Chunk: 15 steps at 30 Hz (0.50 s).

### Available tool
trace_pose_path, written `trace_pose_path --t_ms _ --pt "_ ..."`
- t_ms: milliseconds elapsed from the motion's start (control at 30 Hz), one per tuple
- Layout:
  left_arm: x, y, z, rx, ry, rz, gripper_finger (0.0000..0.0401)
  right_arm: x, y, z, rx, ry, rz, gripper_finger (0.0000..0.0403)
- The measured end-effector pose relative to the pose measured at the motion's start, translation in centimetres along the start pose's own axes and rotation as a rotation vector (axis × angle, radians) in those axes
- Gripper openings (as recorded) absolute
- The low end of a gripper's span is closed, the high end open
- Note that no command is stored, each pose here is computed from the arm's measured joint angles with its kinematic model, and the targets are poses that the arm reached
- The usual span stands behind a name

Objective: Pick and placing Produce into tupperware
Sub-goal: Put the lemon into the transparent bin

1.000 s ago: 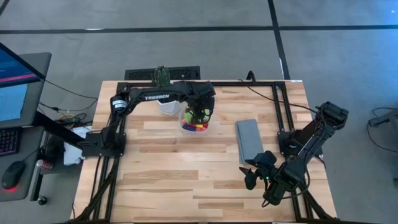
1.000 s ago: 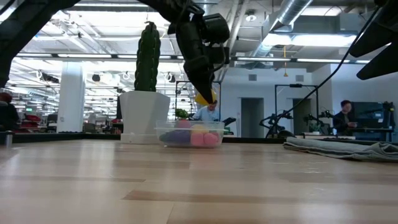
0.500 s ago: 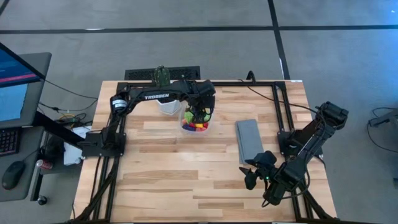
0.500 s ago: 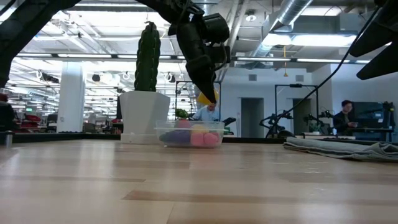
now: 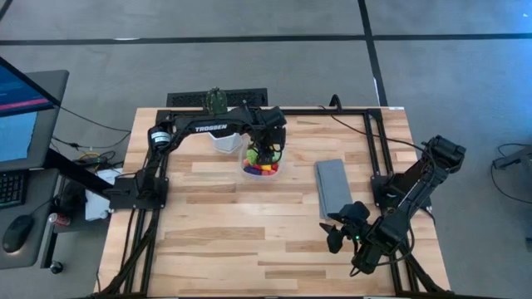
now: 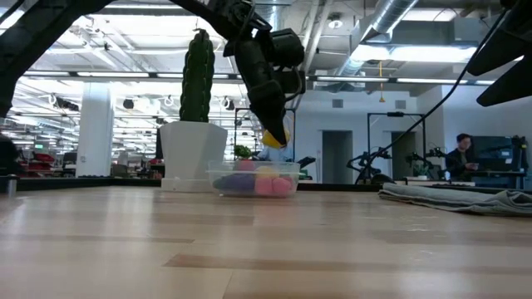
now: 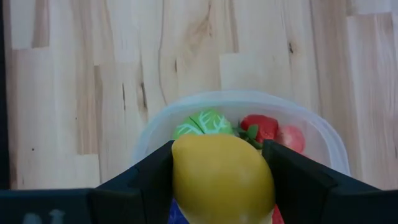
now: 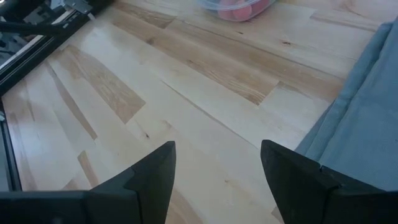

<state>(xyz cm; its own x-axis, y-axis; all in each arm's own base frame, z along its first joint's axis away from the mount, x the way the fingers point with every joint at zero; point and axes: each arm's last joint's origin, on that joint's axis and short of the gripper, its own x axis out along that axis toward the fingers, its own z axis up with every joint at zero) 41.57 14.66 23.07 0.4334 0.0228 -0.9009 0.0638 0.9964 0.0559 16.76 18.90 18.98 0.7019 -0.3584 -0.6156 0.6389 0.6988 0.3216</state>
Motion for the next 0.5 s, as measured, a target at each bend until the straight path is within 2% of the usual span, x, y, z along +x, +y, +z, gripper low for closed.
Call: trace_pose_path --t_ms 500 --pt "-0.11 0.97 -0.47 -0.045 0.005 0.010 0.0210 0.00 -0.01 0.00 -0.002 0.000 -0.001 0.0260"
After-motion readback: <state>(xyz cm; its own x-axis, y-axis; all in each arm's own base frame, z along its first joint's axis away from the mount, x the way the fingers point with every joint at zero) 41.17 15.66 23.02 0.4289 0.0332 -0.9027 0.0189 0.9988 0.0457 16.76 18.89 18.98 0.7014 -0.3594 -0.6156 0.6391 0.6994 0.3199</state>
